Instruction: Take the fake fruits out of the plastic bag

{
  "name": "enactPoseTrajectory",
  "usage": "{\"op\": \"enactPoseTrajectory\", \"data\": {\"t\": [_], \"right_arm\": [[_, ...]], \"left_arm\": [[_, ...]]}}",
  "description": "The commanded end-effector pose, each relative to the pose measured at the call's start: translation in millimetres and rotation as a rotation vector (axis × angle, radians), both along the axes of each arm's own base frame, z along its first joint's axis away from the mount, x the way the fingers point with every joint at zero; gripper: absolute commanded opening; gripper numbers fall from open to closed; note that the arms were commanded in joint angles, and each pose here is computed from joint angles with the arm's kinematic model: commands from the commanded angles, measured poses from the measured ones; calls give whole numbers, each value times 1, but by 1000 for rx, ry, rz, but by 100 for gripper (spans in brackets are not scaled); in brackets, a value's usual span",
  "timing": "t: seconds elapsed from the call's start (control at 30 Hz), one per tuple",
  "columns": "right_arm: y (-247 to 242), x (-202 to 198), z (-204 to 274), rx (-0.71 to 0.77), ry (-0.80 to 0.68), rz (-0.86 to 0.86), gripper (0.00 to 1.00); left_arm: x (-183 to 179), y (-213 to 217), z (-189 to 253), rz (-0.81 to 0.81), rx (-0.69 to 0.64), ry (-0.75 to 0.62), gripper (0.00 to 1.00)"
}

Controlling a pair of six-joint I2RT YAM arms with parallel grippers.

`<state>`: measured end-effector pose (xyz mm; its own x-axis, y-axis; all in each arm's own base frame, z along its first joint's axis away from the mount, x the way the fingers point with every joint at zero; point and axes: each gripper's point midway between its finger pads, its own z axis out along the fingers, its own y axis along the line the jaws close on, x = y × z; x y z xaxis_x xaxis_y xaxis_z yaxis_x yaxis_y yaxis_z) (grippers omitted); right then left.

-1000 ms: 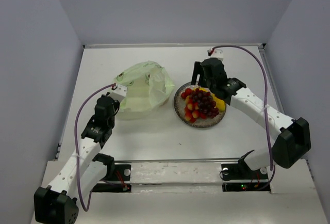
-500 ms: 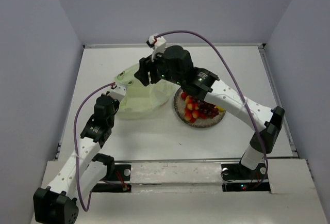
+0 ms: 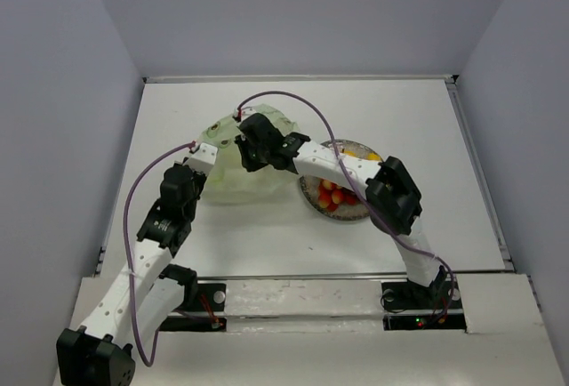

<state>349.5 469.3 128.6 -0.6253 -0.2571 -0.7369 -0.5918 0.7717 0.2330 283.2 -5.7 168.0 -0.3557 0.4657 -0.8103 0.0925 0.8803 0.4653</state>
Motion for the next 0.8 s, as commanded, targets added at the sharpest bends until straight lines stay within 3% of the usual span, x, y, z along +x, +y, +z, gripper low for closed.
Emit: {"op": "enactPoseTrajectory", "data": {"t": [0.0,0.13,0.37,0.57,0.77], "right_arm": [[-45,32,8,-138,-122,-258,17],[-99,34,1,-302,-178,-419,18],[-120,46,-18,-492,-251,-431,51],[-97,56,-37,-462,-190,-352,70],[-115,70,-55,-482,-79,-379,88]], "left_arm": [[4,-4,25,-9,-40,-89,1],[2,-1,24,-13,-1,-93,1],[2,4,25,-16,52,-117,1],[-1,5,19,-13,54,-103,1],[-1,4,16,-9,40,-94,1]]}}
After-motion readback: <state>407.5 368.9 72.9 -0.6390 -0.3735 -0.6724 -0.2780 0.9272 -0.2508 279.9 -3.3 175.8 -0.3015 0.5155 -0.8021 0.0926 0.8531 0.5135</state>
